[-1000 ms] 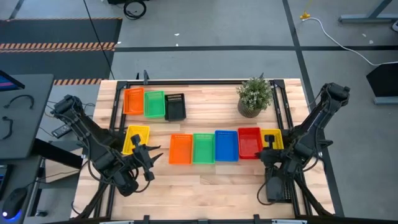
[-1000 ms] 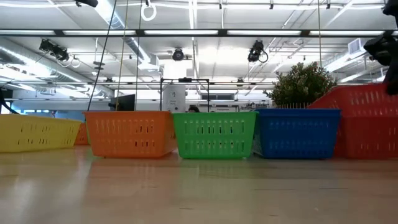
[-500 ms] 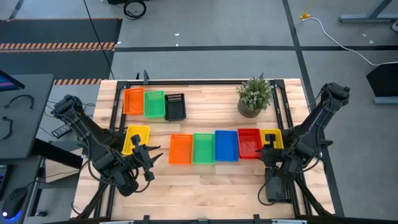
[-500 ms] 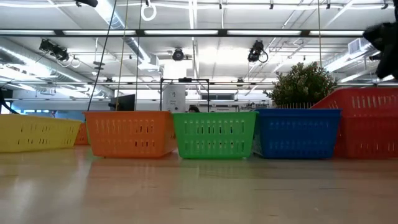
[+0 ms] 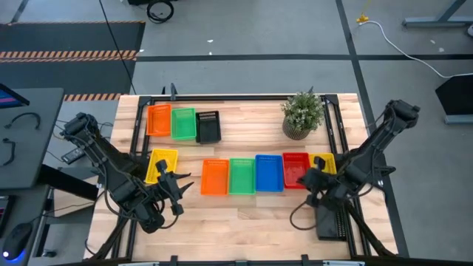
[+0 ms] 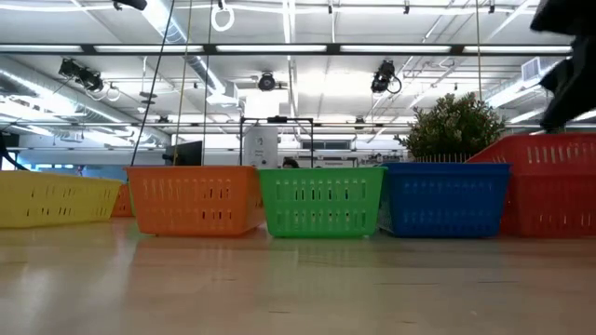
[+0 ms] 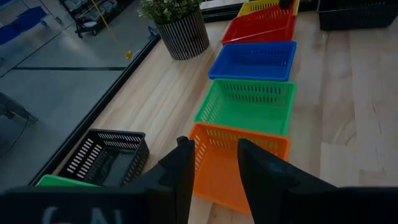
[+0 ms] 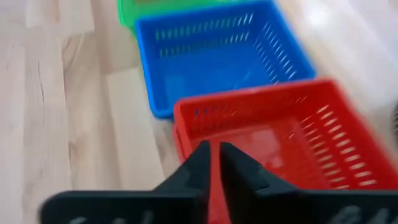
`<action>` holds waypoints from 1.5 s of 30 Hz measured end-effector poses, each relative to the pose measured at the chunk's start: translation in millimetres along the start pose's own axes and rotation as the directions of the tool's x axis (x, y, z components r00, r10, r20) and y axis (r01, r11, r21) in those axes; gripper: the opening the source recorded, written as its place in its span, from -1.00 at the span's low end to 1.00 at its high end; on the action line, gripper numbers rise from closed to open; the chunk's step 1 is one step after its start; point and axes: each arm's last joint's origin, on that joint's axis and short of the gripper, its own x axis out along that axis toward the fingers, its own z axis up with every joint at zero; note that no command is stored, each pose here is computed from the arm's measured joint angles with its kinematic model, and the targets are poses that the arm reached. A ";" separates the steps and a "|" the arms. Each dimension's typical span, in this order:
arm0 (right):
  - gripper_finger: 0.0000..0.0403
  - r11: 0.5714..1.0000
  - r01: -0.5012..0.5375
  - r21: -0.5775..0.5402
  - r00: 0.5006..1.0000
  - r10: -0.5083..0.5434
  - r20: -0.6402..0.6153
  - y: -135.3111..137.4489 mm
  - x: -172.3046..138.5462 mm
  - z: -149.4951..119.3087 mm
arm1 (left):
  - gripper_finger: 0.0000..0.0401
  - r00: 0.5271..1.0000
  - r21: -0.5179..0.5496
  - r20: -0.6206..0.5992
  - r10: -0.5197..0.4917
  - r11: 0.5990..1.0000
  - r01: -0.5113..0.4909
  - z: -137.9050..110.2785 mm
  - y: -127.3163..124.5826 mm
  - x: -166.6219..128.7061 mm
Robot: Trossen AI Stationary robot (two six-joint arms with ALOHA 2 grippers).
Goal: Stack baskets by color
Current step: Stack the left red bin on top of the right red bin, then stack the left yellow bin on top of the right yellow bin
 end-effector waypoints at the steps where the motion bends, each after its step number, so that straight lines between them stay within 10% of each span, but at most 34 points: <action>1: -0.91 1.000 -0.013 0.009 1.000 0.014 -0.012 -0.7 4.1 -2.7 | -0.36 1.000 0.000 0.000 0.000 1.000 0.000 0.0 0.0 0.0; 10: -0.93 0.999 -0.041 -0.011 0.999 0.041 -0.030 -2.0 11.8 -5.6 | -0.36 1.000 0.004 0.000 0.000 1.000 0.000 0.0 0.0 0.0; 18: -0.96 0.988 -0.148 -0.052 0.929 0.157 0.336 30.3 -8.6 27.6 | -0.36 0.984 0.020 -0.134 -0.120 0.992 0.123 -3.8 -3.2 -0.7; 27: -0.96 0.957 -0.195 -0.216 0.776 0.285 0.563 83.3 12.7 28.3 | -0.43 0.805 0.120 -0.499 -0.321 0.895 0.430 -24.1 -5.5 -17.2; 45: -0.96 0.938 -0.236 -0.254 0.747 0.342 0.570 117.1 46.6 -5.6 | -0.13 0.648 0.043 -0.753 -0.115 0.974 0.223 -36.8 22.7 -13.7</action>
